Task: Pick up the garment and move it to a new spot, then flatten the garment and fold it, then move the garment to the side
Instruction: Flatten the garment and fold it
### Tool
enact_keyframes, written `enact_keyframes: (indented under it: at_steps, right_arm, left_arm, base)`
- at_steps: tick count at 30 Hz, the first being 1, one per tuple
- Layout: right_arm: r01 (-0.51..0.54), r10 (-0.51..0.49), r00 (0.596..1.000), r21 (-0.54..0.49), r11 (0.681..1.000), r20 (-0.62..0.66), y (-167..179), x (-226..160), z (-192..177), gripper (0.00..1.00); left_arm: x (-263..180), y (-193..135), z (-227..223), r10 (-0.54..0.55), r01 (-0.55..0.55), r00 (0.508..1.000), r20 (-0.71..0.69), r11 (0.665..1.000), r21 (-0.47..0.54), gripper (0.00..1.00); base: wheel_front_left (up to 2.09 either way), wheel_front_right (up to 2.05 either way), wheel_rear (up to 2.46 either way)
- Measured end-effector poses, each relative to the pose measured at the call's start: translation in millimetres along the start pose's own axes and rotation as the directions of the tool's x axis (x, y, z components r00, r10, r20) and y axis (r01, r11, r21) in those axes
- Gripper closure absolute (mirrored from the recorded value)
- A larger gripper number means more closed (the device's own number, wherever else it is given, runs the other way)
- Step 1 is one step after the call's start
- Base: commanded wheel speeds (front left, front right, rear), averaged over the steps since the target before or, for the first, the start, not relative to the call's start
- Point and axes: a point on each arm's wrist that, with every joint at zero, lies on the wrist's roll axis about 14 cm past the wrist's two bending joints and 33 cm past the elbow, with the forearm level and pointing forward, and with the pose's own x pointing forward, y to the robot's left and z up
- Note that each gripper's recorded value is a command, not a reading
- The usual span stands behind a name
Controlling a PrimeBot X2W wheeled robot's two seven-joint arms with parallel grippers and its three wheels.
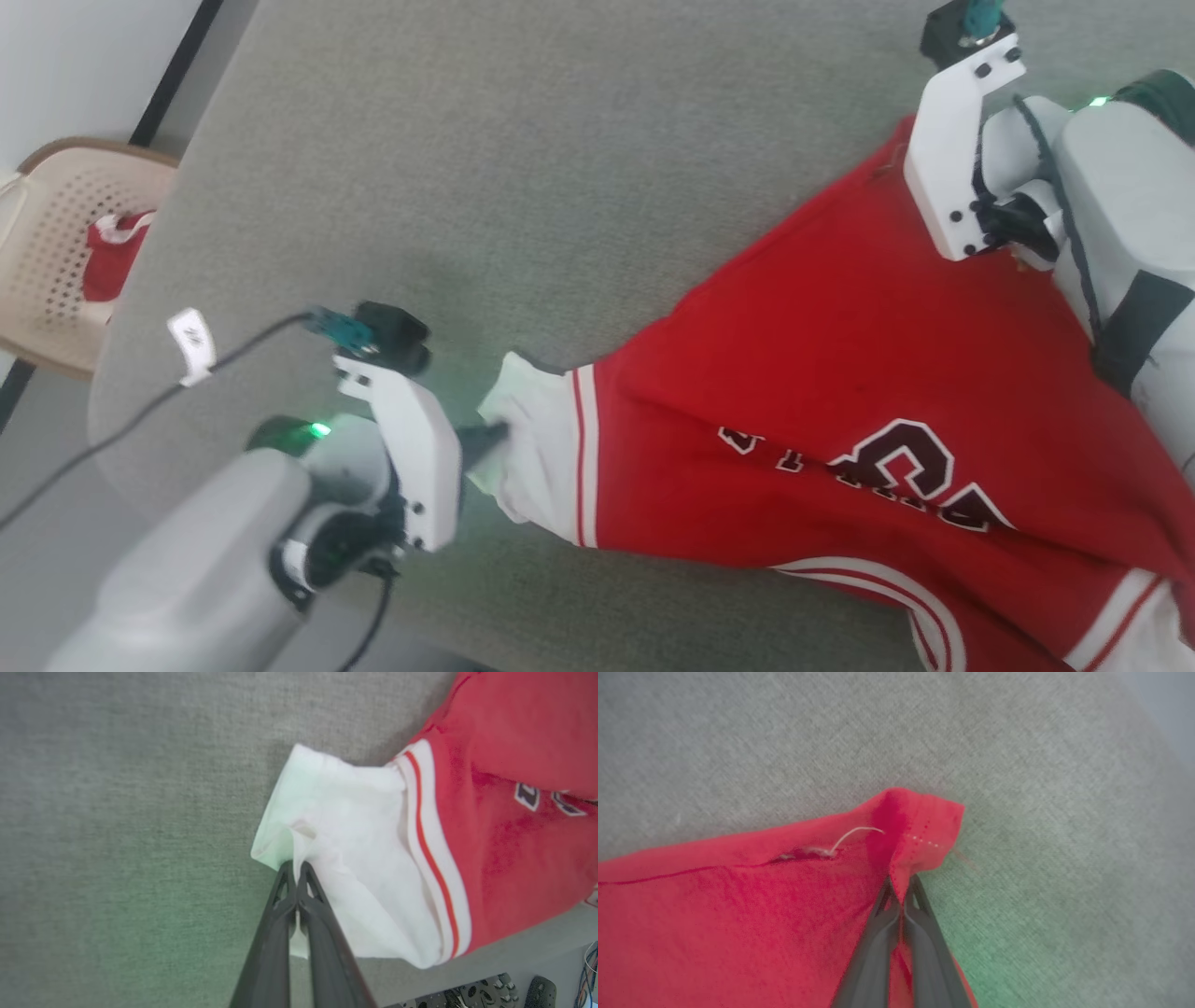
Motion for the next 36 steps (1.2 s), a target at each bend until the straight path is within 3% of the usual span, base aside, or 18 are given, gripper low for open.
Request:
enact_keyframes:
  at_steps: [6,16,28,33,34,35,36]
  right_arm:
    - [0.032,-0.032,0.998,0.009,0.999,0.057,-13,-26,6,1.0]
    - [0.13,-0.138,0.959,0.047,0.99,0.246,-51,-115,31,1.0]
    - [0.275,-0.314,0.856,0.153,0.949,0.41,-95,-231,30,1.0]
    - [0.341,-0.4,0.781,0.21,0.916,0.479,-119,-260,35,1.0]
    - [0.341,-0.4,0.781,0.21,0.916,0.479,-119,-260,35,1.0]
    - [0.357,-0.423,0.75,0.227,0.906,0.509,-127,-264,44,1.0]
    - [0.357,-0.423,0.75,0.227,0.906,0.509,-127,-264,44,1.0]
  left_arm:
    - [-13,8,41,0.029,-0.034,0.997,0.073,0.998,0.059,1.0]
    - [-61,-6,157,0.062,-0.125,0.959,0.277,0.968,0.217,1.0]
    - [-112,-56,250,0.019,-0.193,0.89,0.456,0.921,0.339,1.0]
    - [-124,-93,296,-0.07,-0.197,0.81,0.583,0.903,0.382,1.0]
    - [-124,-93,296,-0.07,-0.197,0.81,0.583,0.903,0.382,1.0]
    - [-124,-101,315,-0.09,-0.209,0.773,0.628,0.899,0.385,1.0]
    - [-124,-101,315,-0.09,-0.209,0.773,0.628,0.899,0.385,1.0]
  base:
    - [0.0,0.0,0.0]
    - [0.0,0.0,0.0]
    - [0.0,0.0,0.0]
    - [0.0,0.0,0.0]
    - [0.0,0.0,0.0]
    - [0.0,0.0,0.0]
    - [0.0,0.0,0.0]
